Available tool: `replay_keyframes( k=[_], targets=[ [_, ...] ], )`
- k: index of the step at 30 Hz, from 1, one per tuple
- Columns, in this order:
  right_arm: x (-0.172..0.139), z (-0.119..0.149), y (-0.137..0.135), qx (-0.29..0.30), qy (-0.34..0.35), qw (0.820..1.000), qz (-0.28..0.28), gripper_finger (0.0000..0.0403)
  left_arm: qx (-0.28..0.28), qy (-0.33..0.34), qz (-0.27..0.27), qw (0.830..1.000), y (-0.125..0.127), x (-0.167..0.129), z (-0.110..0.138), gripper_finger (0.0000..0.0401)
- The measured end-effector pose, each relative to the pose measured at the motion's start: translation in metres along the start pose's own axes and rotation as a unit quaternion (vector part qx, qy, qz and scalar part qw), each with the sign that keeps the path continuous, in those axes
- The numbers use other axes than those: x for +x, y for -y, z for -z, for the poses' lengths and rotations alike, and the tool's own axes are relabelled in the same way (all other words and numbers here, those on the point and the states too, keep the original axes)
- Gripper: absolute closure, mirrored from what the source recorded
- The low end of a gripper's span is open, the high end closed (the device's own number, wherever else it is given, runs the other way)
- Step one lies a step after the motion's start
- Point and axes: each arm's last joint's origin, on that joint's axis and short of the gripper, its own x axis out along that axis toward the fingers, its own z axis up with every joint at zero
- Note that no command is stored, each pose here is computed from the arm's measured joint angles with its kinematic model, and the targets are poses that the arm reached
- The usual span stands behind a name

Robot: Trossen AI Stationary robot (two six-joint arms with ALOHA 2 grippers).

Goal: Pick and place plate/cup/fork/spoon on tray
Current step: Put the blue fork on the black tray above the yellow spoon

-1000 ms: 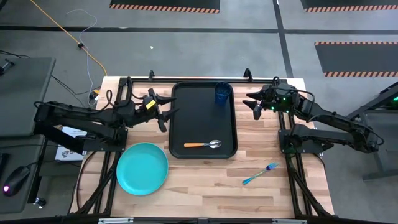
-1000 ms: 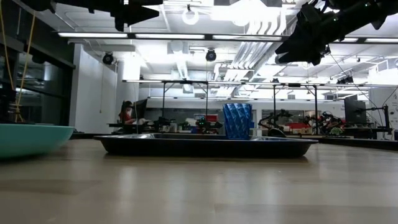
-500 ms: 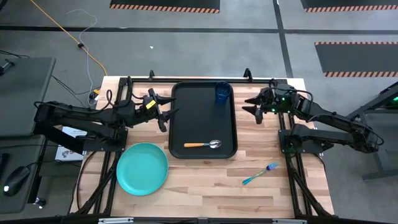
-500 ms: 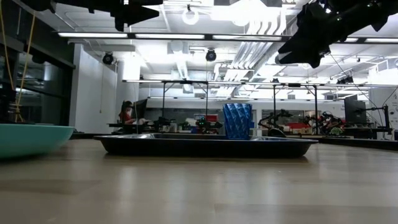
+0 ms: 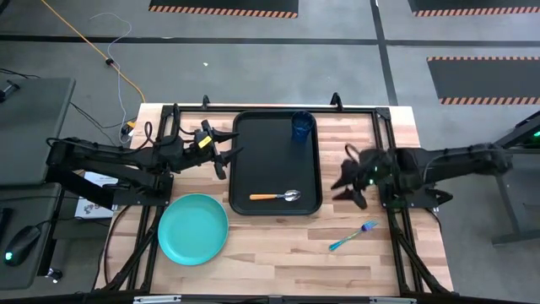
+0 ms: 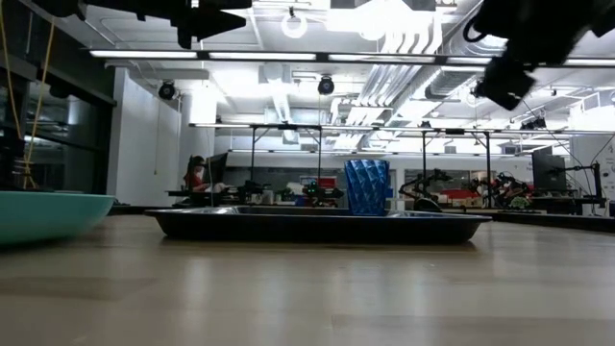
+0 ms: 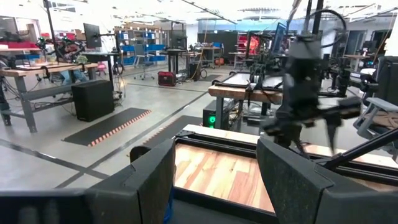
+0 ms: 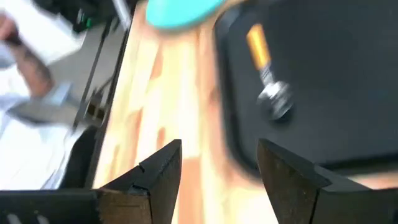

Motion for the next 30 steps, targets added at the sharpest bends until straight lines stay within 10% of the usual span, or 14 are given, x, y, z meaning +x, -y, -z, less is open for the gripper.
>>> replay_keyframes(
  k=[14, 30],
  targets=[
    [0.04, 0.065, -0.051, 0.134, -0.259, 0.956, 0.037, 0.0203, 0.0, -0.001, 0.0, 1.0, 0.0, 0.0, 0.0, 0.0185],
    [0.085, 0.106, -0.05, 0.065, -0.396, 0.908, 0.116, 0.0203, 0.001, -0.003, 0.0, 1.0, 0.0, 0.0, 0.0, 0.0185]
  ],
)
